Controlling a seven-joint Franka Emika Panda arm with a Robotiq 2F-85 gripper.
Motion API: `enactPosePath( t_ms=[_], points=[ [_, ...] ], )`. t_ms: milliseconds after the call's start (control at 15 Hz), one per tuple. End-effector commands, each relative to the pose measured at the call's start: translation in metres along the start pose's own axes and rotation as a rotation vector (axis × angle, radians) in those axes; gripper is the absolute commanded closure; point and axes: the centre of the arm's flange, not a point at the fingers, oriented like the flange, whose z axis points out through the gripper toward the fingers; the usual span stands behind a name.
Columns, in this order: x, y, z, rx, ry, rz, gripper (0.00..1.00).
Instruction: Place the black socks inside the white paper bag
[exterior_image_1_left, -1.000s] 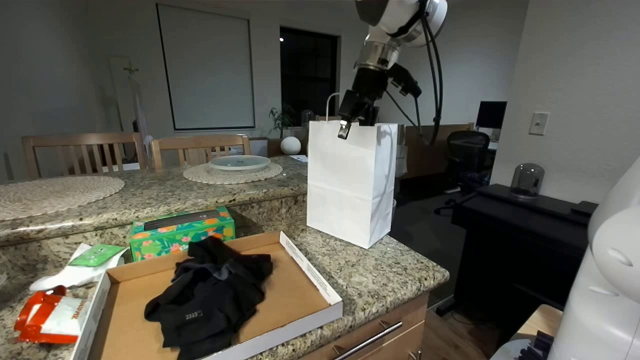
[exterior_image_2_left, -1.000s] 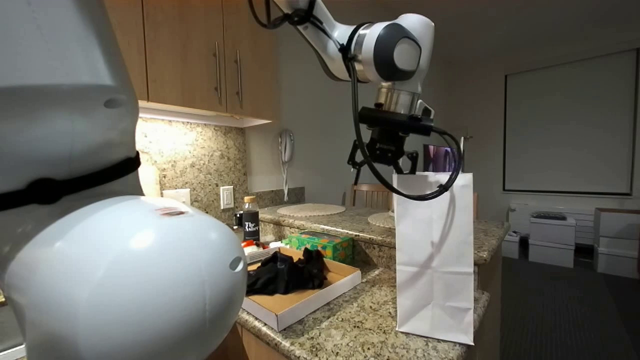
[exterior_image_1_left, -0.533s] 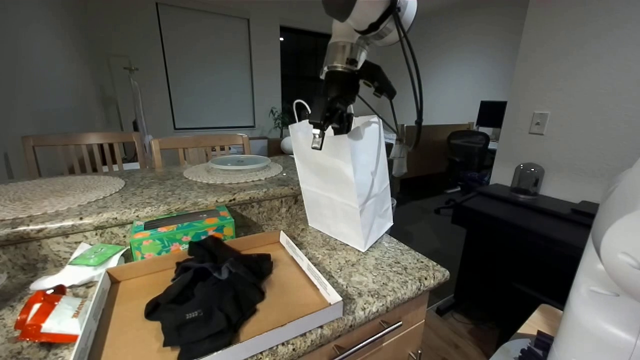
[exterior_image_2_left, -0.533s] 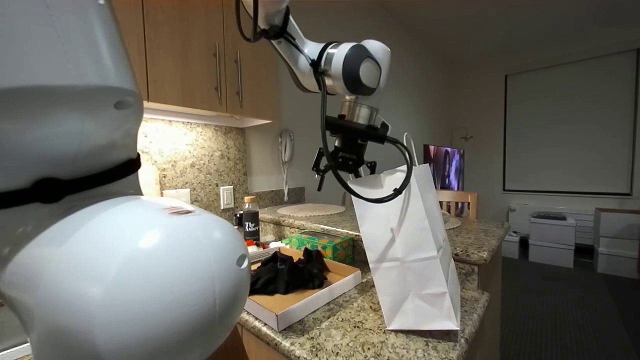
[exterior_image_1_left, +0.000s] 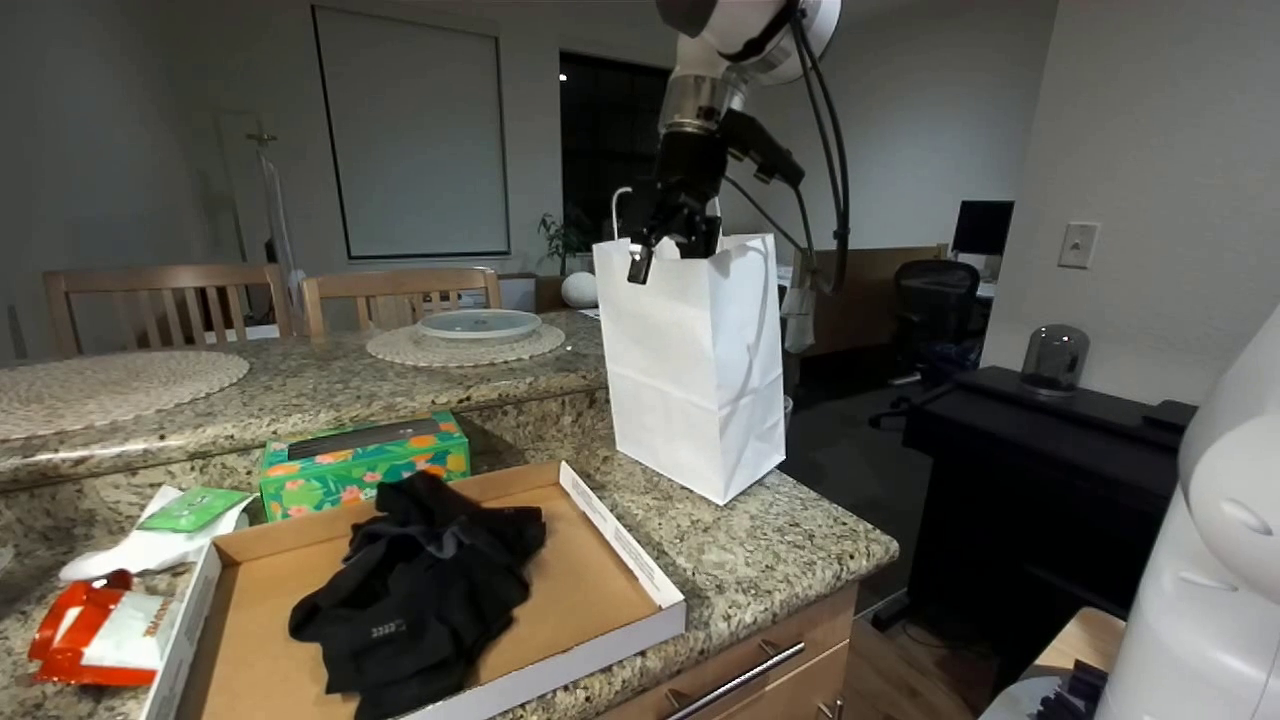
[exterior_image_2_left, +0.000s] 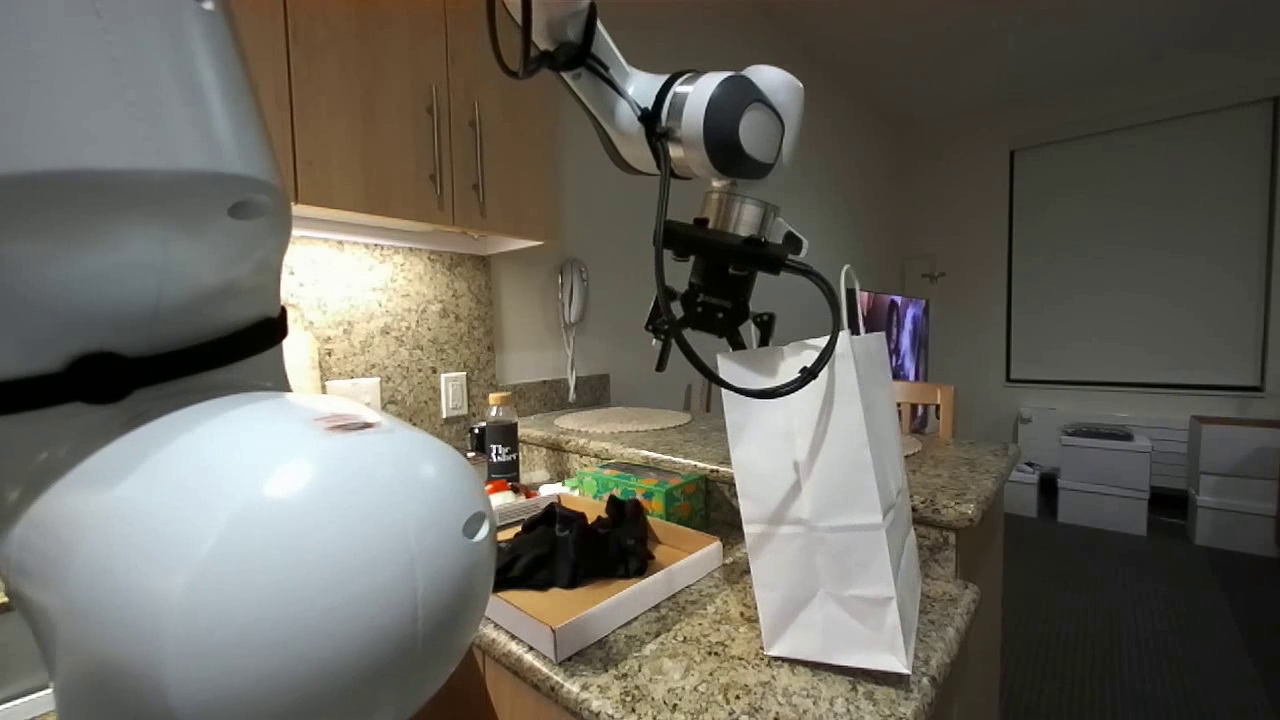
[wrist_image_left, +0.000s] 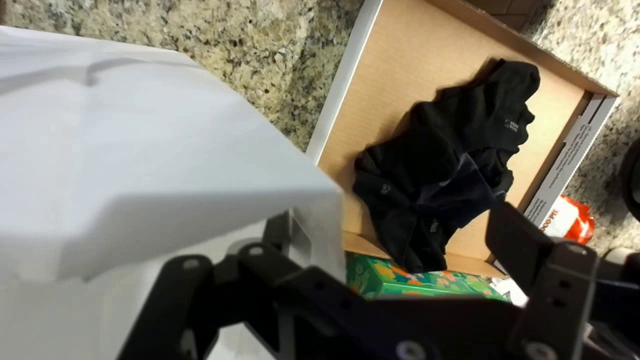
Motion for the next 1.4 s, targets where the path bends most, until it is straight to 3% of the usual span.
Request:
enactPosePath(
  t_ms=[0, 400, 533, 600, 667, 733, 800, 933, 1333],
  points=[
    [-0.011, 0.011, -0.015, -0.007, -0.028, 0.070, 0.00],
    [-0.023, 0.013, 0.020, -0.080, -0.205, 0.090, 0.00],
    [-0.026, 0.019, 0.023, -0.109, -0.225, 0.114, 0.11],
    [-0.027, 0.021, 0.022, -0.116, -0.227, 0.120, 0.33],
    [-0.028, 0.021, 0.020, -0.121, -0.227, 0.125, 0.36],
    [-0.031, 0.018, 0.017, -0.123, -0.224, 0.112, 0.05],
    [-0.033, 0.015, 0.014, -0.127, -0.220, 0.102, 0.07],
    [-0.040, 0.004, 0.009, -0.122, -0.226, 0.063, 0.00],
    [-0.057, -0.015, 0.002, -0.091, -0.291, 0.029, 0.00]
  ],
)
